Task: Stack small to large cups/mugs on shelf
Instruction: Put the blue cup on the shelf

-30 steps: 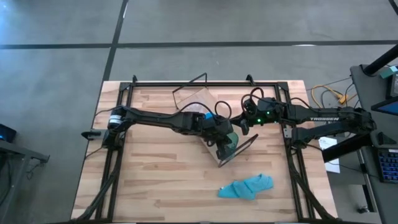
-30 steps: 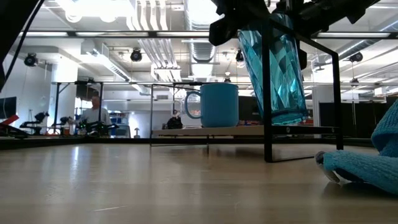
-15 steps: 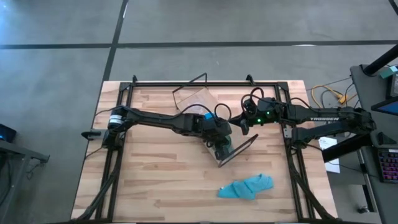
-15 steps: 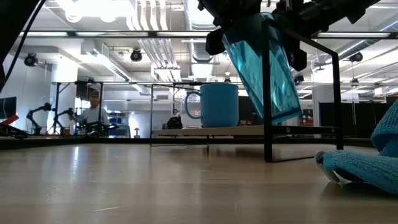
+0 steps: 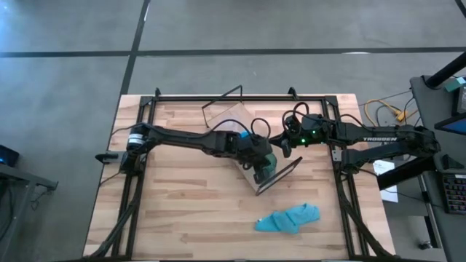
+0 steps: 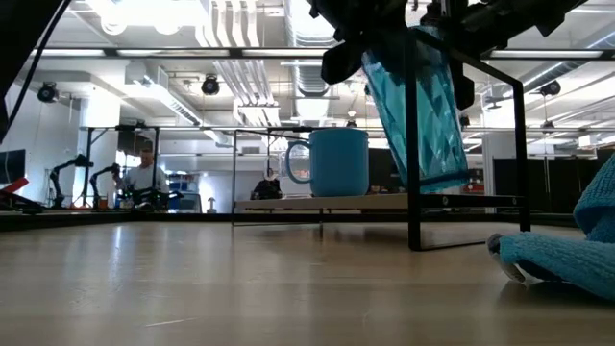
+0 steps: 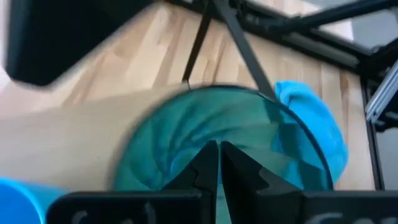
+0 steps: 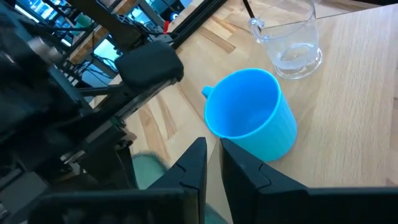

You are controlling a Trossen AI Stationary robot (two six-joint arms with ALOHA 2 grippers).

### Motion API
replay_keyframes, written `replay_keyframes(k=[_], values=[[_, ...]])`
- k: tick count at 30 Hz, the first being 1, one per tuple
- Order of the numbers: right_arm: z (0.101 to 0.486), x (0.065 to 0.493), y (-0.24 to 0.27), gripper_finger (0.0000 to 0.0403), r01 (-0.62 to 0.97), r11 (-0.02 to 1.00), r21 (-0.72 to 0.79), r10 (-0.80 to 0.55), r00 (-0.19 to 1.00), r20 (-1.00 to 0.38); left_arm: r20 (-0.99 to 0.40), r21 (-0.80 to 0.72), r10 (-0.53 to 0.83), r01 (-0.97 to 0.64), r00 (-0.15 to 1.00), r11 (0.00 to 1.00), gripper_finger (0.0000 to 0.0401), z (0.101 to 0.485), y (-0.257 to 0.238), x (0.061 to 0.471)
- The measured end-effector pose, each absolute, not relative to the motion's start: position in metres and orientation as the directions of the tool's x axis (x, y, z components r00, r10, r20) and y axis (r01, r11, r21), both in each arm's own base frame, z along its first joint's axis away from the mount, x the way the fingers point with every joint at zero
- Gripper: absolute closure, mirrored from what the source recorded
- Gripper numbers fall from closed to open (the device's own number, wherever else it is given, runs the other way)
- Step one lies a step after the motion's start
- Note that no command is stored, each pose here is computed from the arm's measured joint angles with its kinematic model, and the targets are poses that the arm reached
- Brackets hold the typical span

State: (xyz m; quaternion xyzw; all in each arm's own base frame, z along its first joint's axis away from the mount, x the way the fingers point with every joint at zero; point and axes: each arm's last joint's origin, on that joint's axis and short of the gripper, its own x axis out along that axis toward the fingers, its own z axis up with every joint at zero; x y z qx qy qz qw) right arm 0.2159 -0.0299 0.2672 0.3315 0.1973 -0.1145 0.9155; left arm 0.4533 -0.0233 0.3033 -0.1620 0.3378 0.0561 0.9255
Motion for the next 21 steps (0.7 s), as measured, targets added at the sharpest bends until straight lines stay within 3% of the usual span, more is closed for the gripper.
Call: replay_keyframes(k=[21], values=[[0.2672,0.2159,-0.0299,0.0365,0.339,0.757,0.558,-0.079,0.896,-0.437,-0.605,-0.254,0.01,-0.206,0.796,0.945,0.0397,0.3101,-0.013,0.4563]])
